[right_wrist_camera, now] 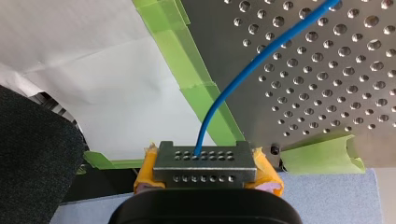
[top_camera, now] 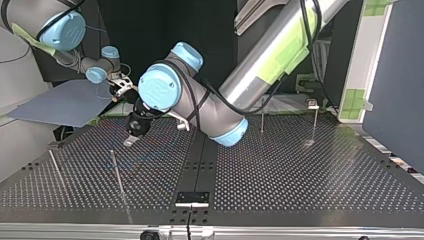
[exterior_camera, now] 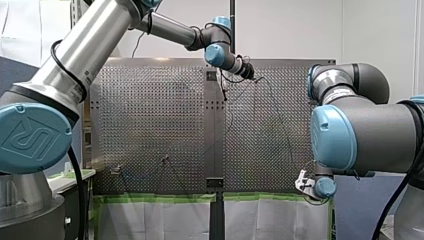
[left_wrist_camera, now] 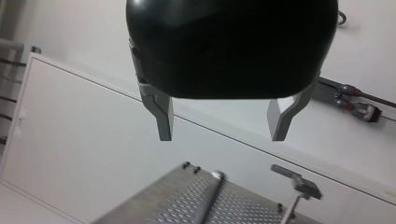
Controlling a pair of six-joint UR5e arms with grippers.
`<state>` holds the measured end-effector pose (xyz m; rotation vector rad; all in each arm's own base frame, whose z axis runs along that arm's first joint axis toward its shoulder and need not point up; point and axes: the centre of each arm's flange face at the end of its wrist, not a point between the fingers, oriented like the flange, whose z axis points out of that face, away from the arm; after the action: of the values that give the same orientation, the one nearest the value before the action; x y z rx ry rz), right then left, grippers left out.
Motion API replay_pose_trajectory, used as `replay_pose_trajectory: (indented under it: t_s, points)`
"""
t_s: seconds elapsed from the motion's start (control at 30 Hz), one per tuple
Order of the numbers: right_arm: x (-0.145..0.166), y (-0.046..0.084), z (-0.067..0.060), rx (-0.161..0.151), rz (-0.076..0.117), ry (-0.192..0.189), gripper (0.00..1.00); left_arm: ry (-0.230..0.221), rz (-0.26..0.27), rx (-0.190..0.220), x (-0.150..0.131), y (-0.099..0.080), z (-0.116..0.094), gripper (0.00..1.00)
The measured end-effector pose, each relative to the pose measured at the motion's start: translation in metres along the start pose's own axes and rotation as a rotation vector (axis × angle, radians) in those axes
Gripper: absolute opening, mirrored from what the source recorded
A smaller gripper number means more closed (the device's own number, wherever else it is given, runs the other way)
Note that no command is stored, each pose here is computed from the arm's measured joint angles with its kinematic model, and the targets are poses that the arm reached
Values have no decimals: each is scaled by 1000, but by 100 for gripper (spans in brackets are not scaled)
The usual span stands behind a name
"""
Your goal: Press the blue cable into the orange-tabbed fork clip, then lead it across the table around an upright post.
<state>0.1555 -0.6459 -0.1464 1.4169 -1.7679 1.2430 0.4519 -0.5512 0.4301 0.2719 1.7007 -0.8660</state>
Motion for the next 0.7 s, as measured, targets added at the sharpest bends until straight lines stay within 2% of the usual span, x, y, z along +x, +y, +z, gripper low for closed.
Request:
replay_pose_trajectory:
  t_s: [0.13,0.33,0.53,0.7]
  points:
    - [0,0,0,0,0,0,0,3,5,-2,6,1,4,100]
    - [0,-2,0,2,-2,0,0,-2,41,0,10,-4,4,100]
    - [0,-3,1,4,-5,0,0,1,99,8,14,-13,2,100]
    - [-1,-4,-1,2,-6,-13,0,-5,148,-16,15,-16,1,100]
